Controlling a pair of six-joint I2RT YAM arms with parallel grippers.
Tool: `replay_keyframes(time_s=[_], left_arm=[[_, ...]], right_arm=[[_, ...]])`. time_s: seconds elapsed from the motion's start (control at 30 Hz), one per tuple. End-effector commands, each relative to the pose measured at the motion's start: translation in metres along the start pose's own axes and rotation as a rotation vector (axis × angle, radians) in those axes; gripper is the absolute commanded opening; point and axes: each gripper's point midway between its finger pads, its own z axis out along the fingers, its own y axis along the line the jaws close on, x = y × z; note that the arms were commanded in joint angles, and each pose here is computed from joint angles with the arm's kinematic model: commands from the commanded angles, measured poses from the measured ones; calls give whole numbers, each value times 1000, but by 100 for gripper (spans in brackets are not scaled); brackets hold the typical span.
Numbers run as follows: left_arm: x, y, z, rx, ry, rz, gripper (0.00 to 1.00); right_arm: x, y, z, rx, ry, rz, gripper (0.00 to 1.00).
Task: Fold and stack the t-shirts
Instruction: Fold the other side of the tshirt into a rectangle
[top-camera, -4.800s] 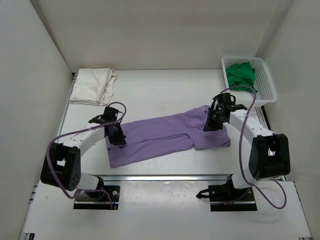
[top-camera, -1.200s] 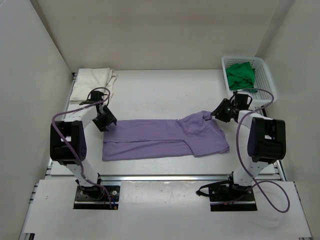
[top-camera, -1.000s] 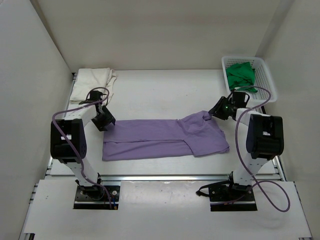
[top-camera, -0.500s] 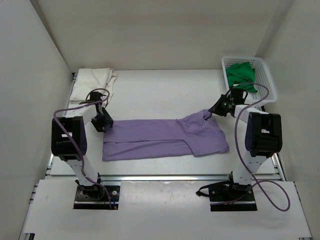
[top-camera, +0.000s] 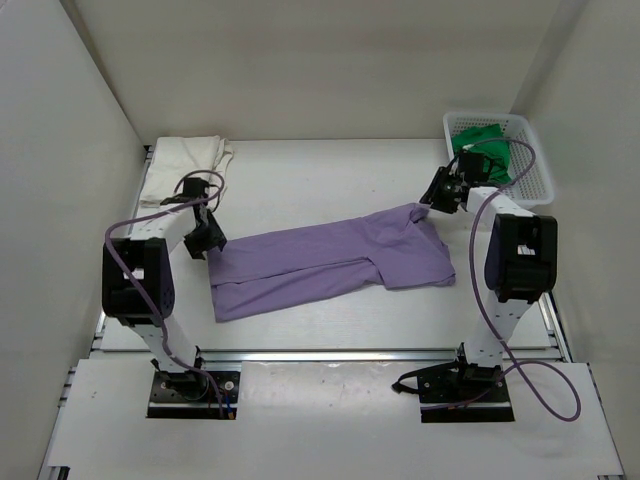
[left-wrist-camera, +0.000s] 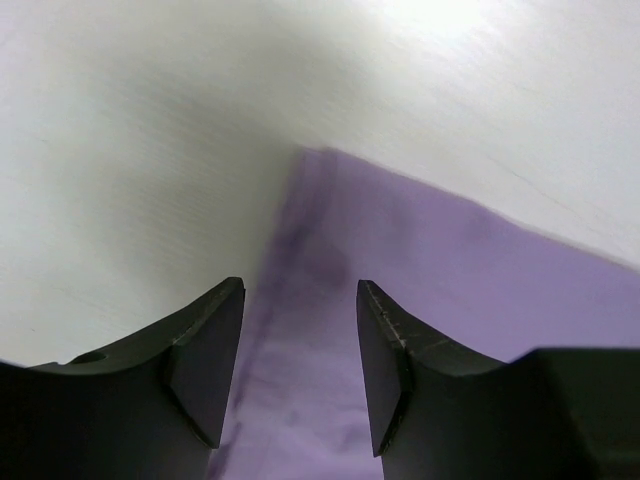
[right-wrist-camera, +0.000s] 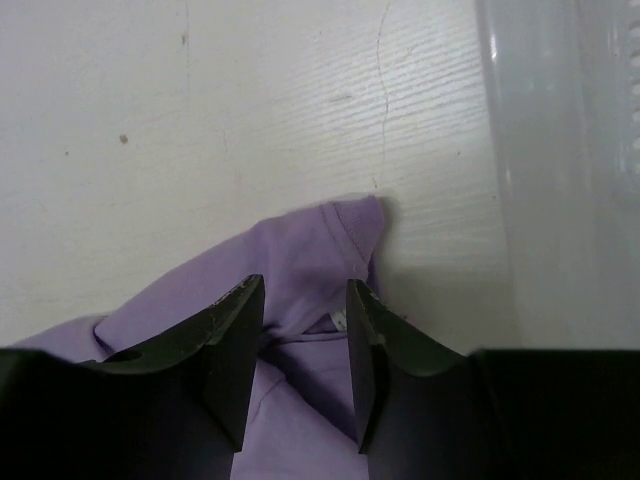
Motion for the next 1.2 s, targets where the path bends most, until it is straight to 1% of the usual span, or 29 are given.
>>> replay_keyframes(time_s=[0.0, 0.07, 0.1, 0.13, 0.2, 0.23, 0.3, 0.33, 0.43, 0.47, 0.53, 0.67, 0.77, 0.8, 0.87, 0.93, 1.0, 1.03, 1.07, 1.1, 1.13, 1.17], left_arm=[[-18, -46, -60, 139, -127, 97, 59], [-3, -63, -73, 194, -110, 115, 60], [17, -77, -76, 231, -81, 144, 59], [26, -86, -76, 259, -64, 151, 60], [64, -99, -73, 310, 7, 154, 60], [72, -109, -73, 354, 19, 153, 58], [92, -106, -62, 368, 67, 110, 60], [95, -108, -59, 382, 76, 92, 59], [104, -83, -35, 313, 107, 71, 59], [102, -74, -30, 295, 111, 52, 59], [106, -55, -21, 253, 122, 51, 59], [97, -28, -16, 201, 108, 43, 59], [92, -11, -12, 149, 123, 54, 60], [88, -4, -10, 119, 113, 46, 60], [78, 1, -13, 114, 91, 52, 60], [66, 0, -18, 125, 65, 51, 60], [53, -12, -29, 147, 37, 84, 62], [53, -18, -34, 156, 34, 106, 62], [42, -29, -45, 183, -1, 118, 62], [35, -42, -57, 206, -27, 144, 62], [33, -49, -64, 222, -41, 158, 61], [30, -67, -77, 262, -60, 174, 58]], right_arm=[[-13, 6, -15, -1, -32, -41, 36], [-5, 5, -20, -18, -15, -23, 29], [1, 5, -24, -35, -3, -10, 29], [12, 1, -28, -32, 20, 1, 29], [24, -1, -34, -28, 32, 0, 29], [33, -4, -41, -21, 34, 0, 28], [49, -13, -50, -2, 59, 26, 29], [59, -20, -54, 6, 77, 45, 29], [86, -42, -66, 75, 114, 87, 29], [97, -48, -69, 87, 131, 110, 29], [119, -58, -74, 114, 189, 144, 24], [163, -65, -86, 141, 289, 202, 23], [189, -61, -98, 123, 349, 255, 22], [199, -59, -104, 117, 369, 262, 22], [215, -51, -114, 105, 391, 261, 22], [231, -39, -123, 80, 425, 261, 22], [237, -30, -131, 49, 428, 264, 22], [232, -26, -134, 42, 419, 260, 24], [230, -28, -136, 55, 409, 254, 25], [214, -26, -138, 46, 364, 231, 26], [205, -31, -138, 55, 338, 220, 26], [187, -31, -138, 50, 301, 207, 27]])
